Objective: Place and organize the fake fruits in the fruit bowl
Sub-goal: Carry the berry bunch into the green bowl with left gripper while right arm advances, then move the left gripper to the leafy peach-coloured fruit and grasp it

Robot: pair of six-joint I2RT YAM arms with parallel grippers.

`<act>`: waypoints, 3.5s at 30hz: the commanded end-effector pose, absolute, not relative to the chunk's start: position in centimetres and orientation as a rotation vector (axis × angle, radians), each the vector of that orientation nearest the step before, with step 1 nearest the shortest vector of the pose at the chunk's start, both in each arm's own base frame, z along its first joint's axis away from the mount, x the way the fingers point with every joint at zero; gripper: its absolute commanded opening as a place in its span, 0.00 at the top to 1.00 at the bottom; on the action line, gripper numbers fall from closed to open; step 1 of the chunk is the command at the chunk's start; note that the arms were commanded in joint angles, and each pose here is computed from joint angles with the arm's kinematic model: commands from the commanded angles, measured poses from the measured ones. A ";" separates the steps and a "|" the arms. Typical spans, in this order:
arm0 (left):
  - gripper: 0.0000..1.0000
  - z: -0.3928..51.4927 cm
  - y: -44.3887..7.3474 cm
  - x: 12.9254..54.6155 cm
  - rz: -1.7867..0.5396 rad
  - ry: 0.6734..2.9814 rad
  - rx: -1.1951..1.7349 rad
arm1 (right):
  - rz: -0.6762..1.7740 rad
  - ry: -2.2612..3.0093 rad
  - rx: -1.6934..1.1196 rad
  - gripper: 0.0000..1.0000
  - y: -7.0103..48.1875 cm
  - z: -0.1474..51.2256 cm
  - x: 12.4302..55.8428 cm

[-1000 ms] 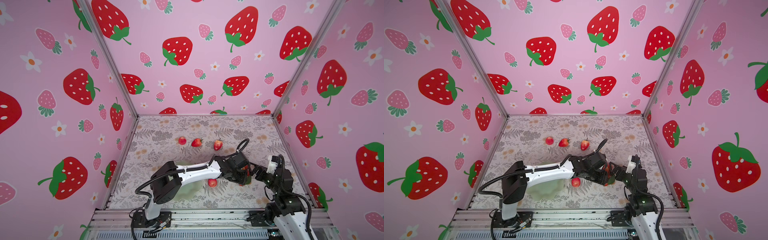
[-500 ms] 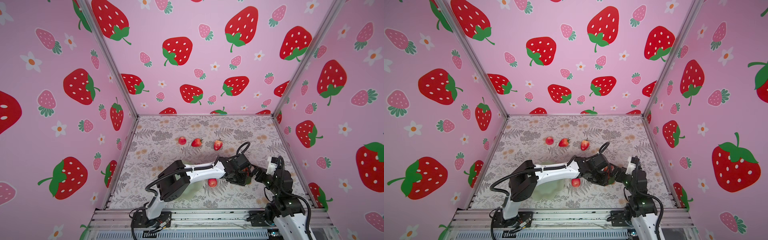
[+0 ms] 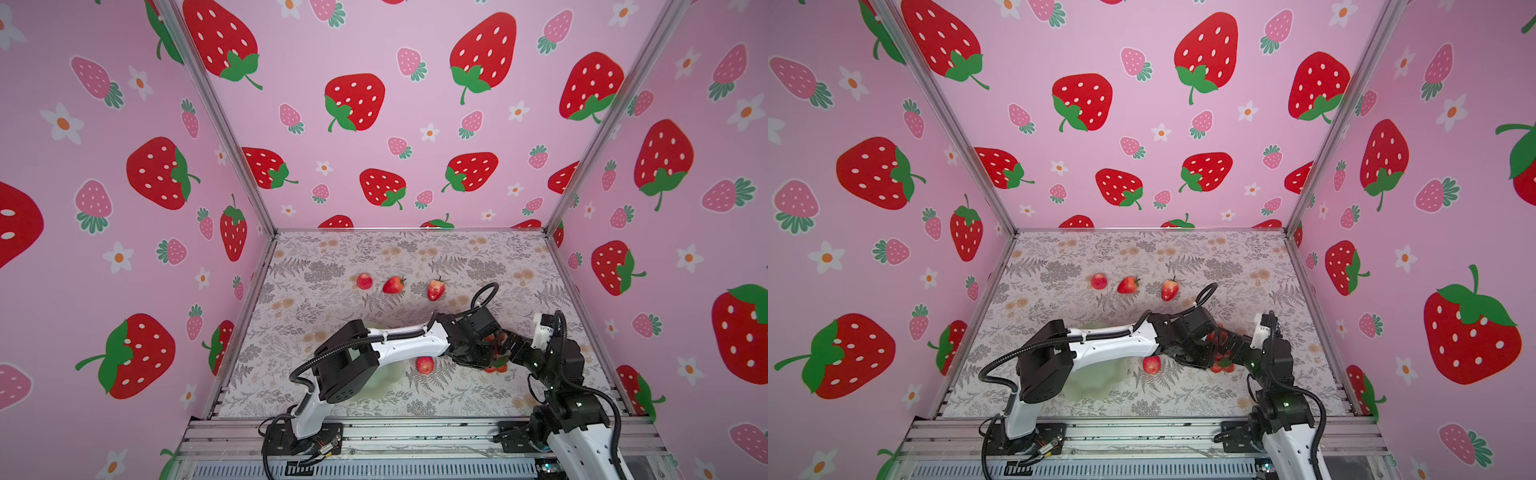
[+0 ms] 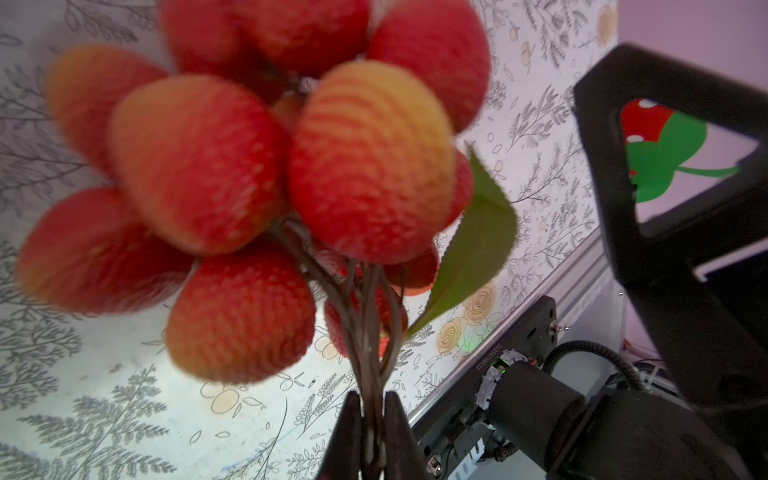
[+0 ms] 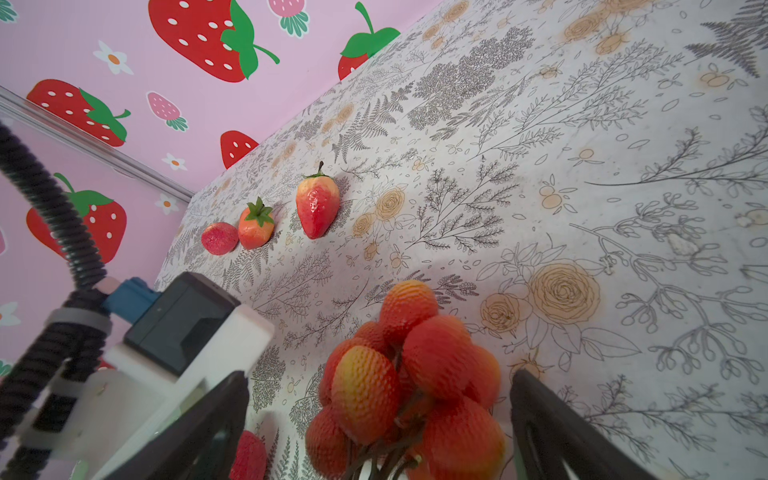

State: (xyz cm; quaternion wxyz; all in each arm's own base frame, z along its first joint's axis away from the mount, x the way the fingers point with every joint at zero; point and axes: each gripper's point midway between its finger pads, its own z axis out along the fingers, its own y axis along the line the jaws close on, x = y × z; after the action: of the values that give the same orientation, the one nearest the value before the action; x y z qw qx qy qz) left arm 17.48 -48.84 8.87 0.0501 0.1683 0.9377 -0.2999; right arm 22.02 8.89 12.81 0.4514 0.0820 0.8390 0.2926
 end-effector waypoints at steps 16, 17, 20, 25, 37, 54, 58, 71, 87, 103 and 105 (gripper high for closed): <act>1.00 19.4 -38.9 26.0 -0.807 2.593 0.329 | 0.980 1.760 -0.313 0.01 15.2 22.7 22.7; 1.00 20.0 -37.3 26.2 -0.759 2.582 0.313 | 1.016 1.746 -0.360 0.01 16.0 23.2 22.4; 1.00 21.1 -32.2 26.0 -0.608 2.575 0.247 | 1.096 1.719 -0.479 0.01 18.3 23.7 21.7; 1.00 21.7 -23.3 22.6 -0.380 2.618 0.116 | 1.166 1.693 -0.702 0.01 23.7 23.8 19.7; 1.00 13.6 -14.5 15.0 -0.233 2.810 -0.199 | 1.307 1.631 -0.928 0.01 30.5 23.0 16.0; 0.79 11.2 -14.9 14.3 -0.182 2.887 -0.144 | 1.218 1.683 -0.887 0.01 29.3 21.6 16.4; 0.62 12.2 -14.8 14.1 -0.208 2.863 -0.130 | 1.205 1.684 -0.900 0.01 29.4 21.6 16.6; 0.36 22.4 -18.7 21.5 -0.216 2.437 0.284 | 1.046 1.855 -0.615 0.01 27.6 19.4 22.1; 0.22 17.1 -24.8 42.2 -0.304 2.245 1.068 | 1.076 1.894 -0.534 0.01 25.4 19.4 23.6; 0.19 9.4 -24.5 45.7 -0.212 2.348 1.255 | 1.092 1.850 -0.626 0.01 25.3 20.0 21.9; 0.19 8.7 -24.3 45.9 -0.188 2.358 1.274 | 1.116 1.839 -0.648 0.01 25.7 20.2 21.7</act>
State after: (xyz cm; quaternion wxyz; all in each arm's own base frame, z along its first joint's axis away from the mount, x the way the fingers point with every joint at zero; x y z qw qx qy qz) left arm 45.66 -24.26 8.64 0.2306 0.4347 0.8671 -0.0774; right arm 22.23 25.14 19.97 0.4380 -0.2404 0.7490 0.4352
